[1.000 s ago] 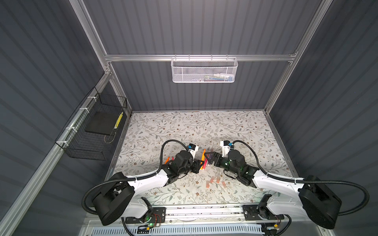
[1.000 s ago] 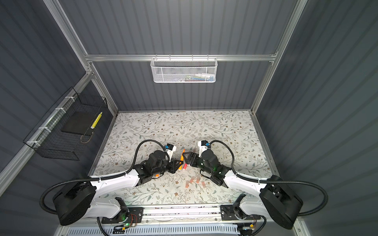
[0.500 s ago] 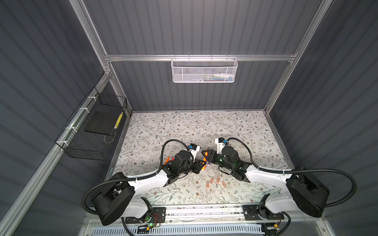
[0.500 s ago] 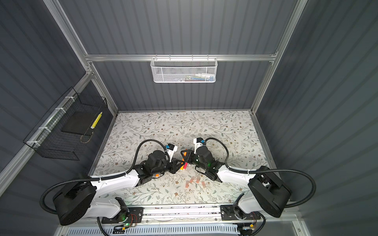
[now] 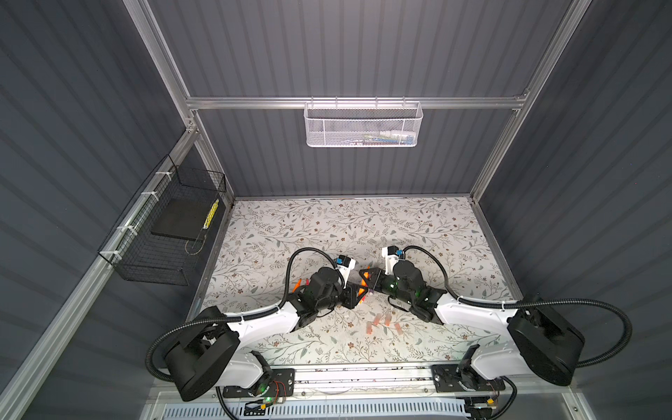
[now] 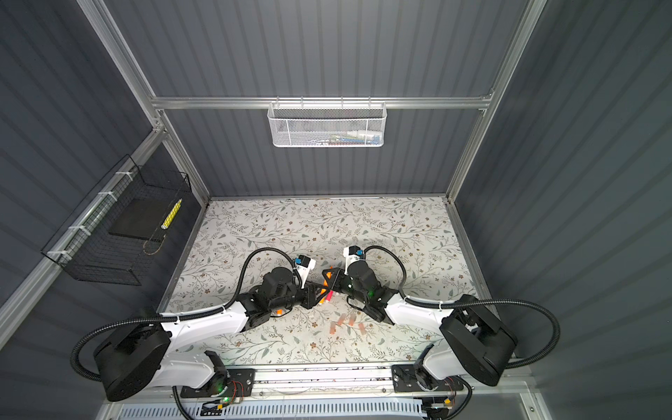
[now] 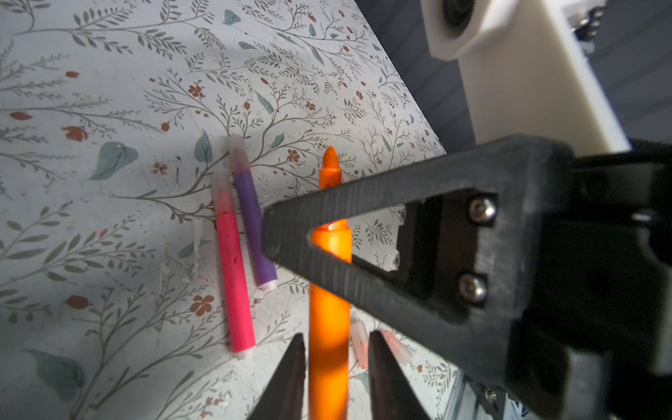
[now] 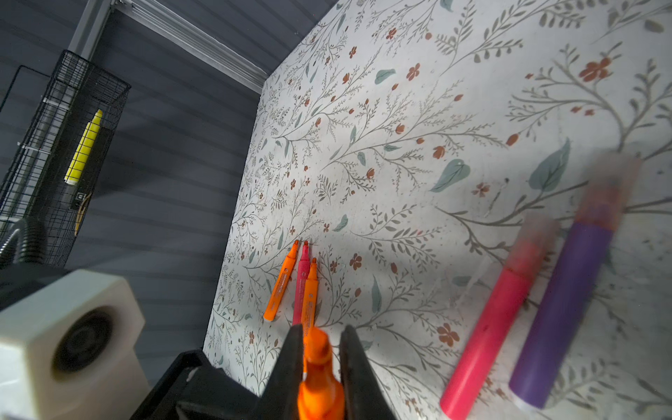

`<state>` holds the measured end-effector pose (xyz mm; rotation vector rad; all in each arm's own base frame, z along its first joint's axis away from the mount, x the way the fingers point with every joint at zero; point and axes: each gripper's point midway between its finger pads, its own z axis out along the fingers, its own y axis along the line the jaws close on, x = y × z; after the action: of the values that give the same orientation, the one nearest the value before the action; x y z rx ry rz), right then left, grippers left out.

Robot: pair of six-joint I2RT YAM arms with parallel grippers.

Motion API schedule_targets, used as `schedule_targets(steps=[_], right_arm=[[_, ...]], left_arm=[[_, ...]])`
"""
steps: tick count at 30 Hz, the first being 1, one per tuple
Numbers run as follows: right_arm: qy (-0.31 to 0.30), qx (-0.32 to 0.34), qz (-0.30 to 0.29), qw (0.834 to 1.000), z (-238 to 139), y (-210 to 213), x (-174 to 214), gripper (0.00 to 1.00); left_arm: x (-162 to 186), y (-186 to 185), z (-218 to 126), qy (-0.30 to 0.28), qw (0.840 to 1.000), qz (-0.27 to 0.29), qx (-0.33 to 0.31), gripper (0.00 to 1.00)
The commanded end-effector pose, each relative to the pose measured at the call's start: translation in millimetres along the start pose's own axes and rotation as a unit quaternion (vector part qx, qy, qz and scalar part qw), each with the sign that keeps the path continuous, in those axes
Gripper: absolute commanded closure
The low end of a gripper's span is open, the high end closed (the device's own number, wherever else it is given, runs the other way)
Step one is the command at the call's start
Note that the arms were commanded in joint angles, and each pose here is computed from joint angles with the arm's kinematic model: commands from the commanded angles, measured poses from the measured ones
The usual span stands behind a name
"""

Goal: Insert the pens into the pen caps
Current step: 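Move the open right gripper up to the orange marker tip, then move the right gripper away to the pale pink caps nearer the robot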

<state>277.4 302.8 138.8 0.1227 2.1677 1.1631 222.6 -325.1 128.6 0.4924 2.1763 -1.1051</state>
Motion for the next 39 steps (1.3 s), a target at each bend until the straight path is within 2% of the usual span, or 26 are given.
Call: schedule_targets(steps=[1, 3, 8, 13, 15, 19, 24, 29, 31, 35, 36, 39], right_arm=[[-0.004, -0.021, -0.007, 1.0, 1.7, 18.4, -5.1, 0.98], [-0.008, -0.018, -0.009, 1.0, 0.6, 17.4, -5.0, 0.98], [-0.016, -0.014, -0.01, 1.0, -5.1, 15.4, -6.8, 0.98], [-0.023, -0.006, -0.011, 1.0, -7.0, 11.6, -8.0, 0.96], [-0.027, -0.005, -0.011, 1.0, -7.6, 10.0, -8.5, 0.95], [-0.027, 0.0, -0.01, 1.0, -8.3, 8.5, -8.8, 0.95], [-0.029, -0.001, -0.008, 1.0, -9.0, 9.0, -9.4, 0.96], [-0.036, -0.001, -0.003, 0.999, -9.7, 6.8, -10.6, 0.96], [-0.035, 0.001, -0.003, 0.999, -9.8, 7.3, -10.9, 0.96], [-0.034, 0.001, -0.005, 0.999, -8.9, 7.3, -10.4, 0.96], [-0.035, 0.002, -0.006, 0.999, -9.0, 6.1, -10.3, 0.94], [-0.038, 0.01, -0.009, 0.999, -11.1, 1.9, -10.4, 0.74]], left_arm=[[-7.2, -5.5, 3.8, -0.007, 1.0, 0.014, 0.006, 0.67], [-10.6, -5.1, 6.0, -0.01, 1.0, 0.017, 0.002, 0.67], [-13.8, -7.4, 11.6, -0.008, 1.0, 0.015, 0.007, 0.76], [-15.9, -6.9, 9.6, -0.013, 1.0, 0.016, 0.002, 0.95], [-14.4, -4.5, 9.3, -0.013, 1.0, 0.015, -0.002, 1.0], [-10.0, -3.6, 10.1, -0.01, 1.0, 0.006, 0.003, 1.0], [-5.2, -4.2, 11.4, -0.009, 1.0, 0.006, 0.014, 0.84], [-3.1, -2.9, 13.5, -0.011, 1.0, 0.002, 0.018, 0.8], [-2.9, -3.7, 13.9, -0.01, 1.0, 0.002, 0.02, 0.83], [-4.6, -1.8, 12.9, -0.014, 1.0, 0.001, 0.013, 1.0], [-4.7, 0.0, 12.7, -0.015, 1.0, 0.001, 0.008, 1.0], [-4.4, 12.9, 12.7, -0.015, 0.999, -0.008, -0.027, 1.0]])
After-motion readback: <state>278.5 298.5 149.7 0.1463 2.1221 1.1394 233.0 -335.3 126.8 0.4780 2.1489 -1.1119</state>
